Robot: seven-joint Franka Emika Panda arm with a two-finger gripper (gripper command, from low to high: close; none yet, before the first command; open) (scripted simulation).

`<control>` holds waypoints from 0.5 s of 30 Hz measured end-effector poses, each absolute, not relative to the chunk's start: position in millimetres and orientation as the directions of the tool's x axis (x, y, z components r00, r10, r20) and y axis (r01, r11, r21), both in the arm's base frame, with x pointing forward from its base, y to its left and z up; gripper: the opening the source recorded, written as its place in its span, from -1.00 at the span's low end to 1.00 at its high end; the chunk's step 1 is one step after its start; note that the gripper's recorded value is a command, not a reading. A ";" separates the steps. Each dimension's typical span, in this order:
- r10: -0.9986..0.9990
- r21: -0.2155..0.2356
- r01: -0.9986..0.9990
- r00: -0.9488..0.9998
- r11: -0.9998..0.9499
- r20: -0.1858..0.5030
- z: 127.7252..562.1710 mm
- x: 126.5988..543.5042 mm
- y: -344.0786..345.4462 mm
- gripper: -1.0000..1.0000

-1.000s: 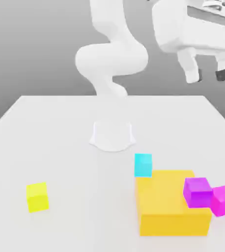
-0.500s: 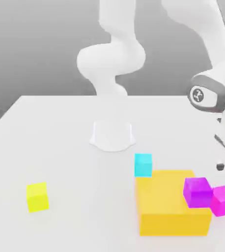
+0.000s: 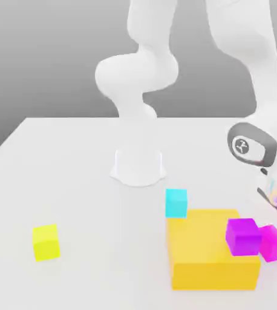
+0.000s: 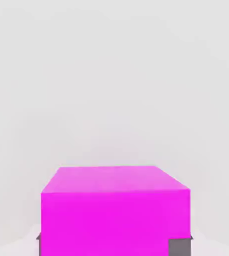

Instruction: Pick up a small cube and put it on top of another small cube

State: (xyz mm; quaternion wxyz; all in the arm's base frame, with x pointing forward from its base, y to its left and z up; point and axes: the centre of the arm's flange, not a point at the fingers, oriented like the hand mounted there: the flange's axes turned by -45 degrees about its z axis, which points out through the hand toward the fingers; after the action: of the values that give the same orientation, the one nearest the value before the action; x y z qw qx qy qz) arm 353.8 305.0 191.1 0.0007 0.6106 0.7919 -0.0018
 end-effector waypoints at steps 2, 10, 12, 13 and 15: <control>0.951 -0.004 0.951 -0.308 0.308 -0.030 211.2 352.6 313.5 -1.00; 0.914 0.000 0.915 -0.403 0.403 -0.052 304.7 397.8 246.3 -1.00; 0.903 -0.005 0.903 -0.429 0.429 -0.036 323.7 403.0 227.4 -1.00; 0.903 -0.004 0.903 -0.430 0.430 -0.018 325.8 405.6 217.3 -1.00; 0.901 -0.003 0.901 -0.434 0.434 -0.001 309.3 407.4 211.8 -1.00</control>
State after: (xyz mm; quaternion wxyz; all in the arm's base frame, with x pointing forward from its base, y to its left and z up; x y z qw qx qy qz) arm 407.4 211.8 309.3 -0.0004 0.5321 0.8467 -0.0018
